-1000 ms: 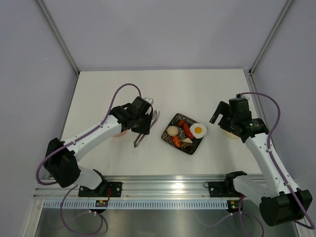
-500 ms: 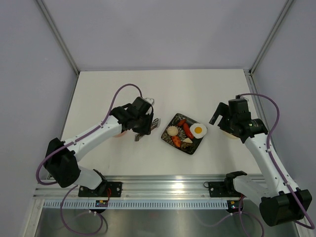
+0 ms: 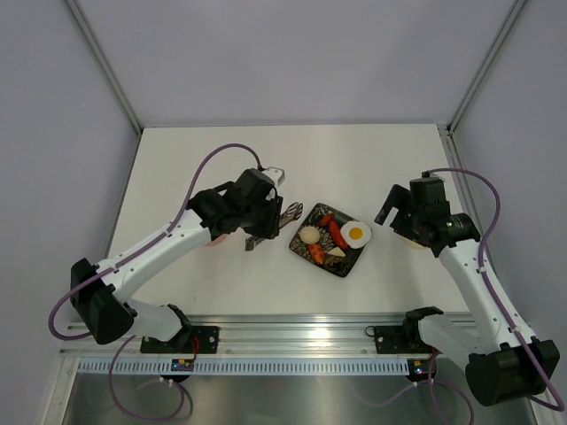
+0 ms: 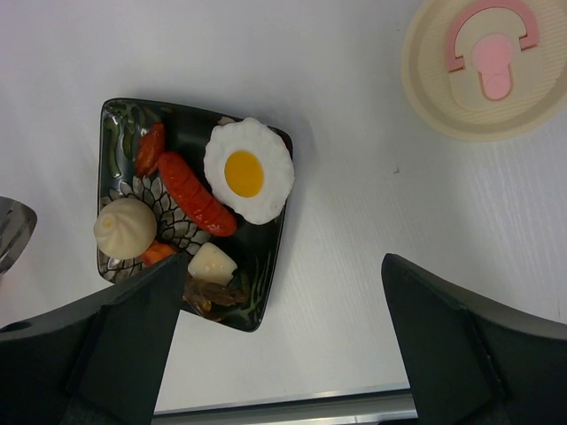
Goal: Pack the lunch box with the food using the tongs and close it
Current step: Pick up the clamp at the center of the board, then pick up the fake food from the plate.
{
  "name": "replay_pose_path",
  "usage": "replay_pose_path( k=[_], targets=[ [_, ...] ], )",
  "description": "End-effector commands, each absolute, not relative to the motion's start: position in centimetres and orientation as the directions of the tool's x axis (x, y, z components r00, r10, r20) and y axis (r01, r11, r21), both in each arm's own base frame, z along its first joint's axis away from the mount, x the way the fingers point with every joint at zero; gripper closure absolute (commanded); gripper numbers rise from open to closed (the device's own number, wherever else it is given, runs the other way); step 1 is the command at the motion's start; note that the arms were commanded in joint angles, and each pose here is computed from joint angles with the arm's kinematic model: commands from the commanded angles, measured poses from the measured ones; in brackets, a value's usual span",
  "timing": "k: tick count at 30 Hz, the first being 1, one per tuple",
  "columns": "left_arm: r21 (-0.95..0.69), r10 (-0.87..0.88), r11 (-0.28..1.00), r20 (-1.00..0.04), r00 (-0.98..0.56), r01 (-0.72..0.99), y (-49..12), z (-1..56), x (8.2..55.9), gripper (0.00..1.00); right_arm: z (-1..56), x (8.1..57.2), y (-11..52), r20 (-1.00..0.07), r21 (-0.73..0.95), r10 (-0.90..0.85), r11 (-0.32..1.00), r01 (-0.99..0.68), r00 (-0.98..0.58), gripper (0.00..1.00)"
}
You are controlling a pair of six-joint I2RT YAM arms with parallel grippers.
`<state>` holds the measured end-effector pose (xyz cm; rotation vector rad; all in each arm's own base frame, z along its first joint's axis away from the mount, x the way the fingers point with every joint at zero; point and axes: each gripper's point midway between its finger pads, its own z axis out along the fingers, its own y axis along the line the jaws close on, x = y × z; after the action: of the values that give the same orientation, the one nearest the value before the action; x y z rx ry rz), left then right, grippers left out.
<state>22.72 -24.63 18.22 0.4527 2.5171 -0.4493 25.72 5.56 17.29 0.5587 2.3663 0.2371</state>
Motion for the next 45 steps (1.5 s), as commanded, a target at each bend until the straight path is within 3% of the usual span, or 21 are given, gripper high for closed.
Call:
replay_pose_path(
  k=[1,9,14,23,45],
  targets=[
    [-0.267,0.205,0.850,-0.626,-0.752,0.454,-26.1,22.1,22.5,0.64,17.3,25.2,5.6,-0.583,0.317,0.442,0.896,0.310,-0.682,0.01],
    [-0.266,0.273,0.805,-0.627,-0.730,0.530,-29.4,22.7,20.1,0.64,16.4,24.9,5.3,-0.573,0.303,0.453,0.891,0.337,-0.683,0.01],
    [-0.355,0.178,0.824,-0.577,-0.797,0.441,-31.6,22.7,20.0,0.63,17.0,24.8,4.4,-0.597,0.272,0.445,0.895,0.353,-0.667,0.01],
    [-0.372,0.097,0.860,-0.554,-0.827,0.350,-33.2,22.1,20.6,0.63,17.4,24.7,4.3,-0.604,0.271,0.445,0.895,0.356,-0.661,0.01],
    [-0.267,0.455,0.697,-0.552,-0.698,0.666,-32.3,21.3,15.2,0.60,17.9,24.9,4.5,-0.600,0.276,0.442,0.897,0.346,-0.667,0.01]
  ],
)
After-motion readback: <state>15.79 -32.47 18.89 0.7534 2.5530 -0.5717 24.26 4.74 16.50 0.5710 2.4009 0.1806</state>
